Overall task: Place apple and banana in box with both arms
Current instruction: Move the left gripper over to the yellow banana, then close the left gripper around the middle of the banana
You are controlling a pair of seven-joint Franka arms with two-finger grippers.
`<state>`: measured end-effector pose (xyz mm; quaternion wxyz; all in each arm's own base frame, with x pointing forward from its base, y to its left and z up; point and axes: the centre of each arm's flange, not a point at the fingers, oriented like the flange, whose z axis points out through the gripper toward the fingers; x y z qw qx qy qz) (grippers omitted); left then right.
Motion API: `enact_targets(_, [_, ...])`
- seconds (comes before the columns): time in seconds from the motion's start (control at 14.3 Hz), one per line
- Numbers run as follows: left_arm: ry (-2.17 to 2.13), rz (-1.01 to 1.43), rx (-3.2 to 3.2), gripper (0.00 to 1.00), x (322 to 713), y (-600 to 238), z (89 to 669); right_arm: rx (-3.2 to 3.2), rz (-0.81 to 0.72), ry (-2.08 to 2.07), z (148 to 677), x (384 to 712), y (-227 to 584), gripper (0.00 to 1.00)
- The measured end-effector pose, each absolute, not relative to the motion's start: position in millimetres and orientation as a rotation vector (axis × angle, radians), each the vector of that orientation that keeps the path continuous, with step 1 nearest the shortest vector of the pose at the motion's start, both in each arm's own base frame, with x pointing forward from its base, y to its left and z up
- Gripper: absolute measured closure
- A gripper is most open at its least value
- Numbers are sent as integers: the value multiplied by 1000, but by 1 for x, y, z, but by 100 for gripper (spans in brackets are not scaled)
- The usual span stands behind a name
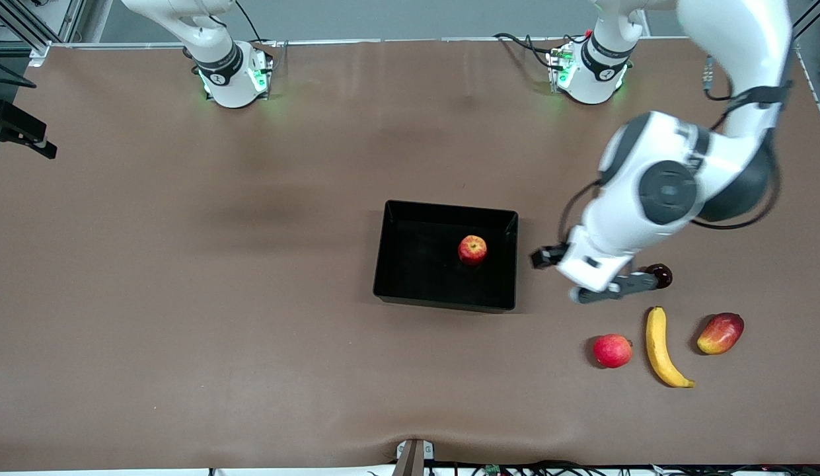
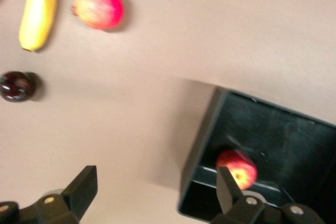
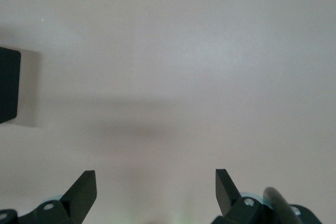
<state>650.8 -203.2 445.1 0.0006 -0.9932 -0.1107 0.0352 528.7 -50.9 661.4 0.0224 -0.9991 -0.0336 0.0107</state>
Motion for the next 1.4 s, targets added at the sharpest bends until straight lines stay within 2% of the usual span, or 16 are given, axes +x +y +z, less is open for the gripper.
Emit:
enact_targets(0.21, [-331, 86, -3147, 0, 679, -129, 426, -3113, 90, -95, 656, 527, -55, 0])
enact_targets(0.49, [-148, -75, -3165, 0, 711, -64, 389, -3125, 100, -86, 656, 526, -59, 0])
enact_targets(0.7, [-144, -135, -3192, 0, 727, 3, 343, -3145, 101, -74, 655, 527, -64, 0])
enact_targets(1.12, [-152, -274, -3236, 0, 744, 13, 258, -3147, 104, -75, 655, 528, -64, 0])
enact_targets(1.4, [-131, -294, -3189, 4, 744, 33, 223, -3148, 104, -75, 655, 528, -64, 0])
